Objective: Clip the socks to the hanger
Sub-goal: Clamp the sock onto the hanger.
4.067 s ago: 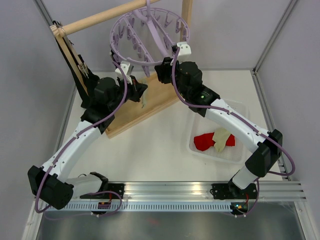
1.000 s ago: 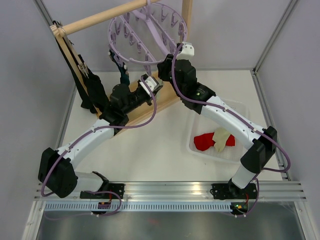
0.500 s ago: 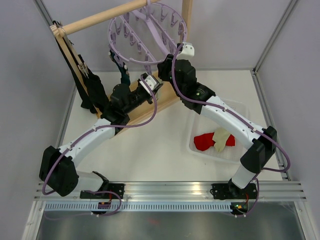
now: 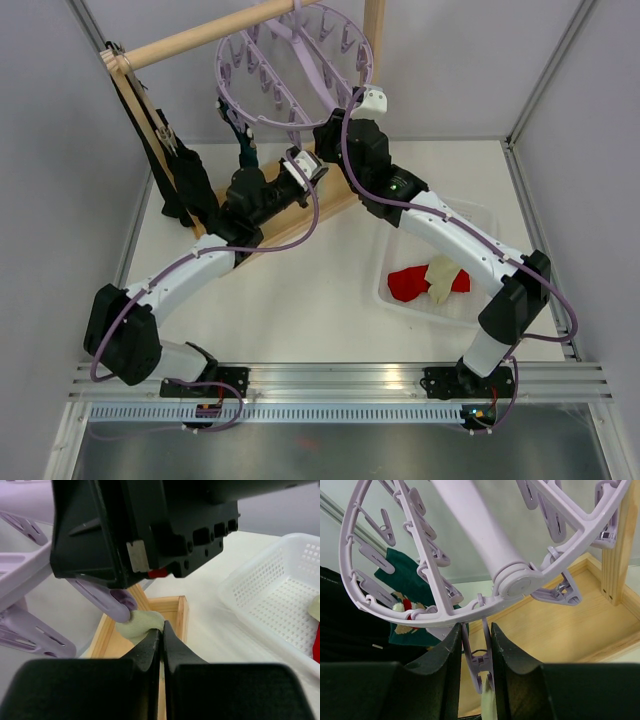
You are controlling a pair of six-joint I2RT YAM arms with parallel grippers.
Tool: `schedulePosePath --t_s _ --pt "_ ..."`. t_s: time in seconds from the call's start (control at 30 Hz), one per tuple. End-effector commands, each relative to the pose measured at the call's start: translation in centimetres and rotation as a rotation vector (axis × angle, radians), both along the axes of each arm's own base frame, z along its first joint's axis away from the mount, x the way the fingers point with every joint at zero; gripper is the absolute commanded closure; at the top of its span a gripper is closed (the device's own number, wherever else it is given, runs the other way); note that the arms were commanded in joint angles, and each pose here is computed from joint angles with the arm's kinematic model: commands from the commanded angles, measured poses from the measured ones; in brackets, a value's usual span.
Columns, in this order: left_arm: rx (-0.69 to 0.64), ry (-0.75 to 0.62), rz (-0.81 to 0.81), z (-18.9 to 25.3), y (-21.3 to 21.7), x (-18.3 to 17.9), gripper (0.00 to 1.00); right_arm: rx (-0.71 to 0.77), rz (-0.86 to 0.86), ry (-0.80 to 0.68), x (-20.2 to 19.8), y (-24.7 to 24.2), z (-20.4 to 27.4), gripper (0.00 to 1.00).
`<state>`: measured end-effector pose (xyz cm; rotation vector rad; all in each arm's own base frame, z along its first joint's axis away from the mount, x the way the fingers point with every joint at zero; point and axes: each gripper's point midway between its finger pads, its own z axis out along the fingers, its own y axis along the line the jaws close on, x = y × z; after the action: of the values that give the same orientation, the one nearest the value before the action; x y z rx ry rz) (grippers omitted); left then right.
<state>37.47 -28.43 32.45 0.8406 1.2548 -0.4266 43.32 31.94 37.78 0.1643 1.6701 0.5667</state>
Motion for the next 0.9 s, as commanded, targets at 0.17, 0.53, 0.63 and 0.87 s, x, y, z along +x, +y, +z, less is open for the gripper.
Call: schedulePosePath --t_s 0.17,0.53,0.63,0.87 --pt "-0.046 -0.035 0.004 1.9 -0.59 0.73 0.98 0.013 -0.086 0.0 1.05 -1.34 0.46 1.0" --pt "-0.061 -0.041 0.009 1.83 -0.45 0.65 0.98 0.0 -0.104 0.001 1.31 -1.54 0.1 1.0" --pt "-0.068 -0.042 0.013 1.66 -0.22 0.4 0.98 0.002 -0.108 0.001 1.35 -1.59 0.13 1.0" --pt "-0.077 -0.057 0.022 1.95 0.09 0.24 0.98 -0.004 -0.117 0.003 1.48 -1.67 0.09 1.0"
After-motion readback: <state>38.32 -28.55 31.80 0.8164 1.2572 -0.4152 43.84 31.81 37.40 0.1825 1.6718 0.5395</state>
